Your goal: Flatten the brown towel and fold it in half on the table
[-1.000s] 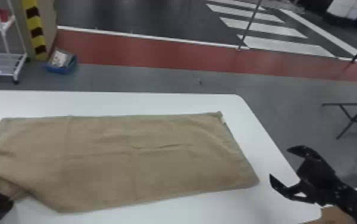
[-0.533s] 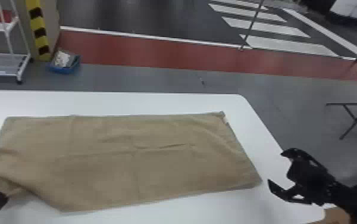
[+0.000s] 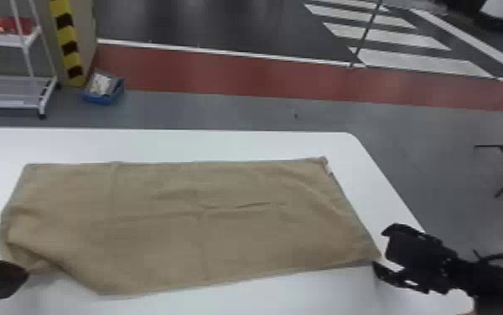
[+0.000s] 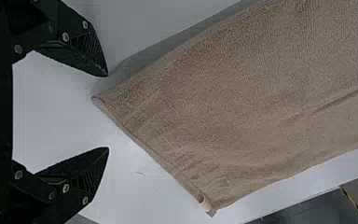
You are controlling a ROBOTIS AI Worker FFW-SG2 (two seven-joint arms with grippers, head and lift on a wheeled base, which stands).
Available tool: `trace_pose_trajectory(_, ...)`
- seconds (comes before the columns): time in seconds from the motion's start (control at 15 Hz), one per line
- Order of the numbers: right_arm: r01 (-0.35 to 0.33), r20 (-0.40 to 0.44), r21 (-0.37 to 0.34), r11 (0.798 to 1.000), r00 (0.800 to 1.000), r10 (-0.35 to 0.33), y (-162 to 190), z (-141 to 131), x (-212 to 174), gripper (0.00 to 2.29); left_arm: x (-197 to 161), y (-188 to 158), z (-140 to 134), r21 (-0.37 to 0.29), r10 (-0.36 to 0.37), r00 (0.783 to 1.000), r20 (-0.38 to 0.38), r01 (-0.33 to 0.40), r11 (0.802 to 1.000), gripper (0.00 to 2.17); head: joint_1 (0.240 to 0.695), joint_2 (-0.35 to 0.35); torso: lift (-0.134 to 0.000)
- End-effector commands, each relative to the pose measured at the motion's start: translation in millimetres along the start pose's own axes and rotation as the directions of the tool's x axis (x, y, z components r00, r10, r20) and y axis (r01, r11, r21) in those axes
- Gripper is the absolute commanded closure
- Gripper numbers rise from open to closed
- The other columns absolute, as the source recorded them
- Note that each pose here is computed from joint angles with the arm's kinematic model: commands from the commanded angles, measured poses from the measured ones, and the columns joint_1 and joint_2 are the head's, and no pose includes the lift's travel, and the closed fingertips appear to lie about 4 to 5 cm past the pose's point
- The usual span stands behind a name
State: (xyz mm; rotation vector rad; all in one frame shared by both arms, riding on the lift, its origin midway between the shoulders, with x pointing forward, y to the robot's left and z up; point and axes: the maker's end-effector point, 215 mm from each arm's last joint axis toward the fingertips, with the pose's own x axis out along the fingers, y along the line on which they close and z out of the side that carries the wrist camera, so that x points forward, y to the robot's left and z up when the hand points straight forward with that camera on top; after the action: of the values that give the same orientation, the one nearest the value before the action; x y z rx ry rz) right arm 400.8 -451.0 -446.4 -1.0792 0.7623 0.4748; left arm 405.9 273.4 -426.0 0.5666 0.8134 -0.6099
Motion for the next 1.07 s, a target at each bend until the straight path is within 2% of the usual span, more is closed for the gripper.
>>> trace_pose_trajectory(0.0, -0.019, 0.002, -0.003, 1.0, 1.0, 0.019, 4.0, 5.4, 6.6, 0.69, -0.1, 1.2, -0.4, -0.001, 0.002, 1.0, -0.001, -0.002, 1.0, 1.19, 0.695, -0.25, -0.128)
trace_pose_trajectory(0.33, -0.054, 0.02, 0.007, 0.999, 0.998, 0.054, 4.7, 8.2, 5.8, 1.4, -0.9, 4.6, -4.0, -0.005, 0.006, 1.0, -0.007, -0.006, 1.0, 1.19, 0.695, -0.231, -0.128)
trace_pose_trajectory(0.53, -0.041, 0.061, 0.056, 0.998, 0.997, 0.038, -9.8, 4.3, -8.2, 1.51, -3.3, 8.7, -1.3, 0.011, 0.01, 1.0, 0.004, -0.01, 1.0, 1.19, 0.695, -0.225, -0.128)
trace_pose_trajectory(0.67, -0.013, 0.092, 0.095, 0.995, 0.996, 0.004, -24.7, 4.7, -19.5, 1.54, -6.5, 10.8, 1.0, 0.035, -0.002, 1.0, 0.014, 0.001, 0.999, 1.2, 0.695, -0.229, -0.128)
trace_pose_trajectory(0.73, 0.004, 0.118, 0.138, 0.99, 0.993, -0.021, -34.5, 5.4, -26.4, 1.68, -11.5, 13.1, 7.1, 0.052, -0.022, 0.999, 0.042, 0.02, 0.998, 1.2, 0.695, -0.235, -0.128)
trace_pose_trajectory(0.8, 0.033, 0.15, 0.194, 0.98, 0.987, -0.063, -52.2, 7.1, -36.0, 1.68, -20.9, 18.9, 17.1, 0.078, -0.04, 0.996, 0.081, 0.033, 0.996, 1.2, 0.695, -0.238, -0.128)
trace_pose_trajectory(1.0, 0.084, 0.23, 0.31, 0.947, 0.96, -0.16, -90.2, 20.3, -63.9, 1.68, -54.6, 54.3, 30.7, 0.061, -0.009, 0.988, 0.154, 0.0, 0.998, 1.2, 0.695, -0.247, -0.128)
